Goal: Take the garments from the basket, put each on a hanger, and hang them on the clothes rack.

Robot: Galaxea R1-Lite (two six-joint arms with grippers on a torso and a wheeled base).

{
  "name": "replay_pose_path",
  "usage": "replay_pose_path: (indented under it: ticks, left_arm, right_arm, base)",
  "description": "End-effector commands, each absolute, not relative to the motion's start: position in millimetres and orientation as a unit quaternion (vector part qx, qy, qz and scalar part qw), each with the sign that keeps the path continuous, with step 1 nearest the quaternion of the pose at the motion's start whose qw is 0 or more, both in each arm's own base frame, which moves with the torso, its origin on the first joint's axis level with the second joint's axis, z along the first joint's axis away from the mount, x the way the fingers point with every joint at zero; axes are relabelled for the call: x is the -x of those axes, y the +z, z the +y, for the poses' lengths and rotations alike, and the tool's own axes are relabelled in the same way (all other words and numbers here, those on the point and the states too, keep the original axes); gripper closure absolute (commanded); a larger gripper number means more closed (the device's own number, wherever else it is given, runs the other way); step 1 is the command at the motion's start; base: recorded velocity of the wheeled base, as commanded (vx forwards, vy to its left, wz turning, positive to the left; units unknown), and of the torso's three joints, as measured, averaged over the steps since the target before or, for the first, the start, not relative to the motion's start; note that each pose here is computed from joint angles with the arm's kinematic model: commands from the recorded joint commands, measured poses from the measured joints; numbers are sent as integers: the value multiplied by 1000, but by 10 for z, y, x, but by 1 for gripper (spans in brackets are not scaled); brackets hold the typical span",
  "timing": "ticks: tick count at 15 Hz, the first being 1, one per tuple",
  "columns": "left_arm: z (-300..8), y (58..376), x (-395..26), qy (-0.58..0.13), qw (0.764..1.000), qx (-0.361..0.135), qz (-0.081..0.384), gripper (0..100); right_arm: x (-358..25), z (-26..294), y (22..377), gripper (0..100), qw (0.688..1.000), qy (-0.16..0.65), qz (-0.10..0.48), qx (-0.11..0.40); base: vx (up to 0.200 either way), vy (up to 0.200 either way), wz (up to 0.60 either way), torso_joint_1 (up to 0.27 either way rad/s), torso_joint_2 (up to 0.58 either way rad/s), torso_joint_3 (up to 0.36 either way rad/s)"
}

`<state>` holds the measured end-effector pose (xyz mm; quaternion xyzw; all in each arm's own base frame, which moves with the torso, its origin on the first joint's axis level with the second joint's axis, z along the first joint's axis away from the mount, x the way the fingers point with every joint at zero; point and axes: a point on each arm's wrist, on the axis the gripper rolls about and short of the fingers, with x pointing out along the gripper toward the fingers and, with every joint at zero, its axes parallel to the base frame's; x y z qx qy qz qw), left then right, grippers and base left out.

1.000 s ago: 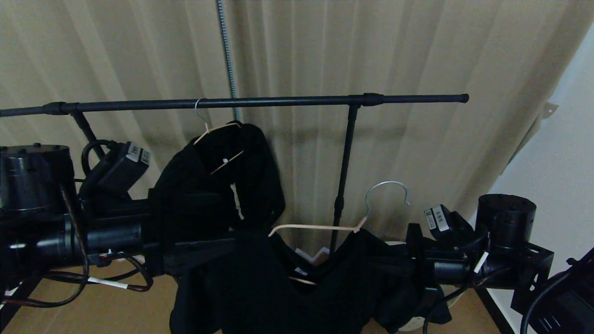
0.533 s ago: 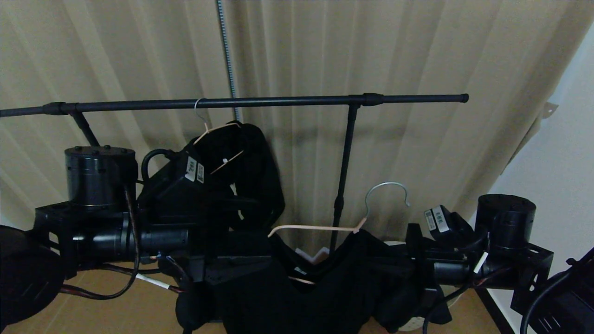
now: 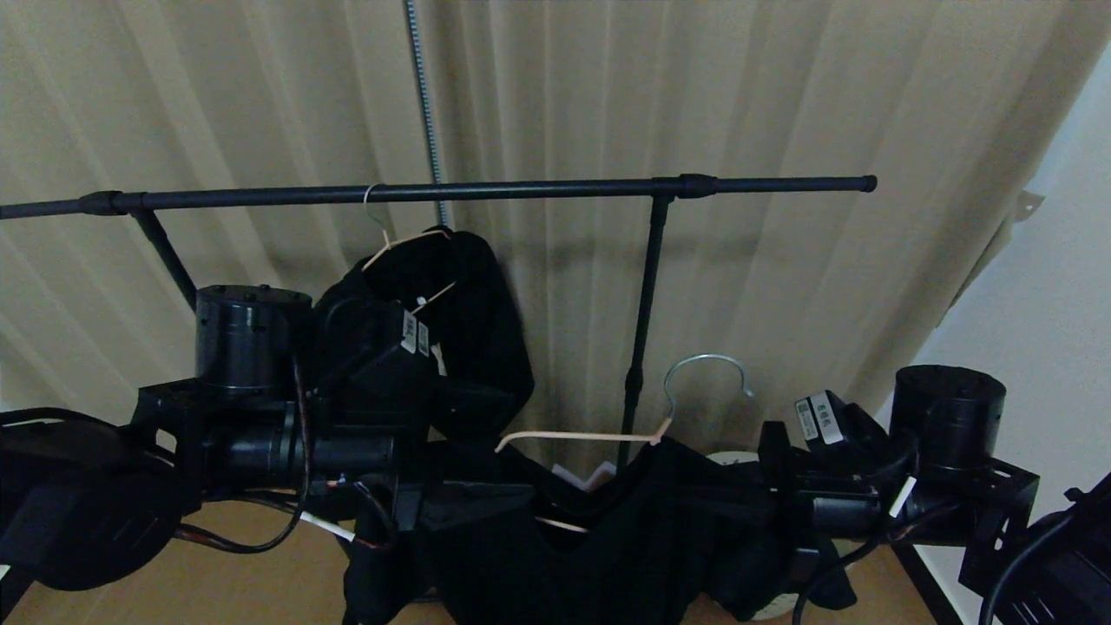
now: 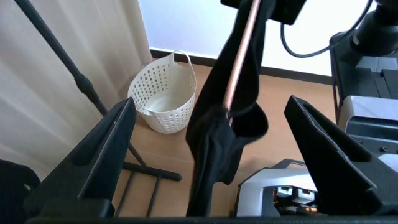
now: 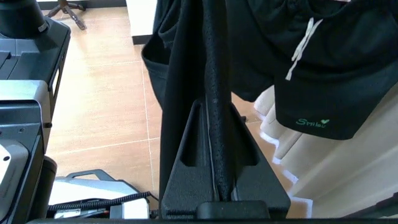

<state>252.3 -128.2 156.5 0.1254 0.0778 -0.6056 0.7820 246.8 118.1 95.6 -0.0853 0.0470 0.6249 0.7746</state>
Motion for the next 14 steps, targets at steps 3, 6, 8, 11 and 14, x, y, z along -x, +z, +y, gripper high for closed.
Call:
replay_pose_path:
  ticks: [3, 6, 8, 11, 14]
  left_arm:
    - [-1265, 1508, -2503, -606, 781, -124, 87, 100]
    - [-1251, 1505, -2480, -606, 781, -122, 88, 100]
    - [-1238, 1523, -2449, -606, 782, -122, 85, 100]
    - [-1200, 1545, -2391, -604, 784, -121, 84, 100]
    - [-1033, 1630, -2278, -588, 797, -115, 76, 100]
  right_arm:
    - [-2464, 1165, 994, 100, 776, 624, 40, 86]
    - [-2451, 1155, 1021, 100, 777, 623, 37, 87]
    - [-2463, 1138, 1020, 100, 779, 620, 41, 84]
    - [-2473, 1123, 1006, 0, 781, 617, 41, 87]
    - [-2539, 988, 1037, 0, 798, 595, 34, 90]
  base:
    - [0, 0, 0, 0, 0, 0]
    - [0, 0, 0, 0, 0, 0]
    - [0, 0, 0, 0, 0, 0]
    - [0, 0, 0, 0, 0, 0]
    - [0, 0, 0, 0, 0, 0]
